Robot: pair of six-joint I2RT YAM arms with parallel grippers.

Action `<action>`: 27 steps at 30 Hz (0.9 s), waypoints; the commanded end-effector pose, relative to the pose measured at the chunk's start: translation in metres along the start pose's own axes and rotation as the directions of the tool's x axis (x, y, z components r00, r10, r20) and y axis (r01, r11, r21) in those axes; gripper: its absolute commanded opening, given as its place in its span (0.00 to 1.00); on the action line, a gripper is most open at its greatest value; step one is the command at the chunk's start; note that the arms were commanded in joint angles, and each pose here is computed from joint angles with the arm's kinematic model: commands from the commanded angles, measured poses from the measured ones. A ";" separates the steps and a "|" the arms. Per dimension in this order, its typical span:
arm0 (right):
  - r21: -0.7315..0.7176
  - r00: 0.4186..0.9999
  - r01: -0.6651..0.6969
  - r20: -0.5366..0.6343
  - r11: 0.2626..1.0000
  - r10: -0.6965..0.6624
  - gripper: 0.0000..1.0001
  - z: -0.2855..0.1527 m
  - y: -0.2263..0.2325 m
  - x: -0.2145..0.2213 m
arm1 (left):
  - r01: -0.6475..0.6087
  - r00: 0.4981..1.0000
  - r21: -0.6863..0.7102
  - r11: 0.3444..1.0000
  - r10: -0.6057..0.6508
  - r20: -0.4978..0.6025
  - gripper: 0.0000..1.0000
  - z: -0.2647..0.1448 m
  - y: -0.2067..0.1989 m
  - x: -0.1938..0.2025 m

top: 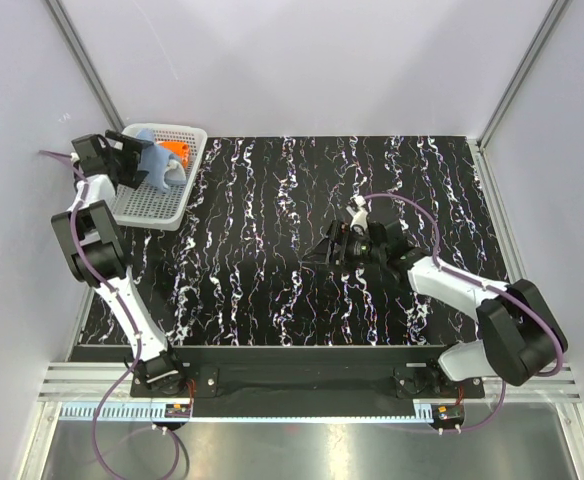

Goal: Roll the towels
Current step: Place the rolled towel into the container

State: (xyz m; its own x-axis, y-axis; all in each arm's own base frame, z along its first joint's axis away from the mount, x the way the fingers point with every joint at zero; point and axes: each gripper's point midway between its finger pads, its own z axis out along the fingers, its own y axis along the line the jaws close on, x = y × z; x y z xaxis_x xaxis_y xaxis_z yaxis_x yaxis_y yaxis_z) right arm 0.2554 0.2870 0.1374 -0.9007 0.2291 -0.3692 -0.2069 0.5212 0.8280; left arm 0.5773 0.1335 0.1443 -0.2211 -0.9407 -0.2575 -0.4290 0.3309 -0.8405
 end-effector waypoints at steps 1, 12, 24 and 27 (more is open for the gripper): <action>-0.033 0.997 0.061 0.045 0.998 -0.060 0.84 0.003 0.015 -0.020 | 0.018 1.000 0.038 0.999 -0.017 -0.023 0.99 0.005 -0.010 -0.001; -0.233 0.968 0.245 0.108 0.941 -0.225 0.63 0.081 0.137 -0.145 | 0.126 0.988 -0.130 0.984 -0.136 -0.074 0.69 0.002 0.076 0.048; -0.419 0.991 0.133 0.077 0.898 -0.111 0.36 0.240 0.152 -0.196 | 0.071 0.990 -0.203 0.977 -0.093 -0.105 0.53 0.002 0.075 0.054; -0.377 0.978 0.204 0.121 0.904 -0.171 0.34 0.264 0.148 -0.178 | -0.001 0.986 -0.210 0.978 -0.034 -0.162 0.96 -0.001 0.064 0.062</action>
State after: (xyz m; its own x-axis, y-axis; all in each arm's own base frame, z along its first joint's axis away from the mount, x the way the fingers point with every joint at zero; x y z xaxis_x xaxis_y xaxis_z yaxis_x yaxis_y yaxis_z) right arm 0.5057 0.5115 0.1994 -0.8278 0.2254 -0.5138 -0.4644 0.2385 0.8529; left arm 0.5339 0.1072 0.0617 -0.2833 -0.9491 -0.1374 -0.6024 0.2876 -0.7446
